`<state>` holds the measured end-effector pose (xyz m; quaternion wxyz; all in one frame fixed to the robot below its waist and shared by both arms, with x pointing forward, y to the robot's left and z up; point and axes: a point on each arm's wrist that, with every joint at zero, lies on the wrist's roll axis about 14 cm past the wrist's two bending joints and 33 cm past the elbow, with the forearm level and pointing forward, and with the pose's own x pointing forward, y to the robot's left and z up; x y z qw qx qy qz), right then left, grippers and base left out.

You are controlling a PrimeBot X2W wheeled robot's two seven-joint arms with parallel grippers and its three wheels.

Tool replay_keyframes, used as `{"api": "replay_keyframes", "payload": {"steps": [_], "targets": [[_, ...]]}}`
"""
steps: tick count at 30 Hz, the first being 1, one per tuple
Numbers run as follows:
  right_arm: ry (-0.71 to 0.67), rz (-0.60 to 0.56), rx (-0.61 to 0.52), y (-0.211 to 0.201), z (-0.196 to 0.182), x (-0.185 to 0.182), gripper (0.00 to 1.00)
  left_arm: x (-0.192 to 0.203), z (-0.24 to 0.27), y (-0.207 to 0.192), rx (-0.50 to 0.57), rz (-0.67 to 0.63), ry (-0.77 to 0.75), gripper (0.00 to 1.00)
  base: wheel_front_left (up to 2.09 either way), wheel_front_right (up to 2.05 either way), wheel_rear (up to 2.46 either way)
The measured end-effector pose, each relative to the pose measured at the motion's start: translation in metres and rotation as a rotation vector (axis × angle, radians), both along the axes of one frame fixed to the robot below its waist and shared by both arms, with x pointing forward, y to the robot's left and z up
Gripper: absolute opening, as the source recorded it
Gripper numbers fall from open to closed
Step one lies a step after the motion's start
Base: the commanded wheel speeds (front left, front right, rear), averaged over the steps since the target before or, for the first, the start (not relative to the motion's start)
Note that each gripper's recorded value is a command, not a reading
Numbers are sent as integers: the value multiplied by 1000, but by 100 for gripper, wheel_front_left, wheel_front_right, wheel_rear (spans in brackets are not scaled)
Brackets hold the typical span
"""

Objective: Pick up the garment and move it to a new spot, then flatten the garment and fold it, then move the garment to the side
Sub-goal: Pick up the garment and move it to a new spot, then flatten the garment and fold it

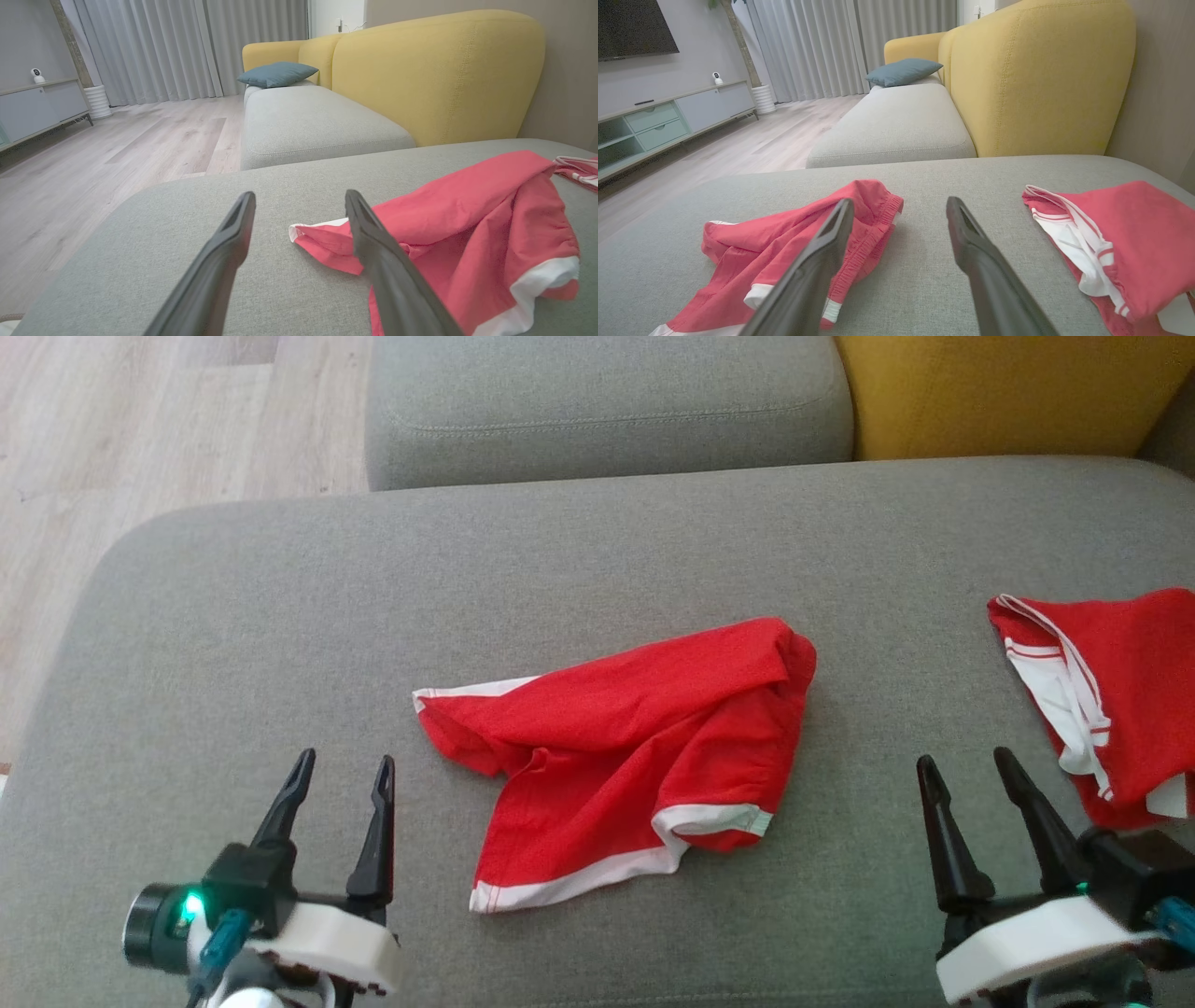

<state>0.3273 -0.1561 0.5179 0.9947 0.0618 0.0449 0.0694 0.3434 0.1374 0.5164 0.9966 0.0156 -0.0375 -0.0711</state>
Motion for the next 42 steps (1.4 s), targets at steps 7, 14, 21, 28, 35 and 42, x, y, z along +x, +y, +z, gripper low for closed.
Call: {"api": "replay_keyframes", "payload": {"steps": [7,14,21,28,35,42], "targets": [[12,3,-1,1,-2,-2,100,0,-1,2,10,3,3,100,0,0,0],[13,5,-1,1,-2,-2,100,-1,-2,4,13,11,3,100,0,0,0],[90,38,2,11,-18,-3,100,1,-2,4,13,16,5,100,0,0,0],[303,161,30,46,-67,-11,100,9,-6,5,16,23,18,100,0,0,0],[384,249,9,62,-96,15,100,30,-5,-1,4,13,8,100,0,0,0],[460,317,18,79,-124,30,100,38,-29,3,11,20,73,100,0,0,0]]}}
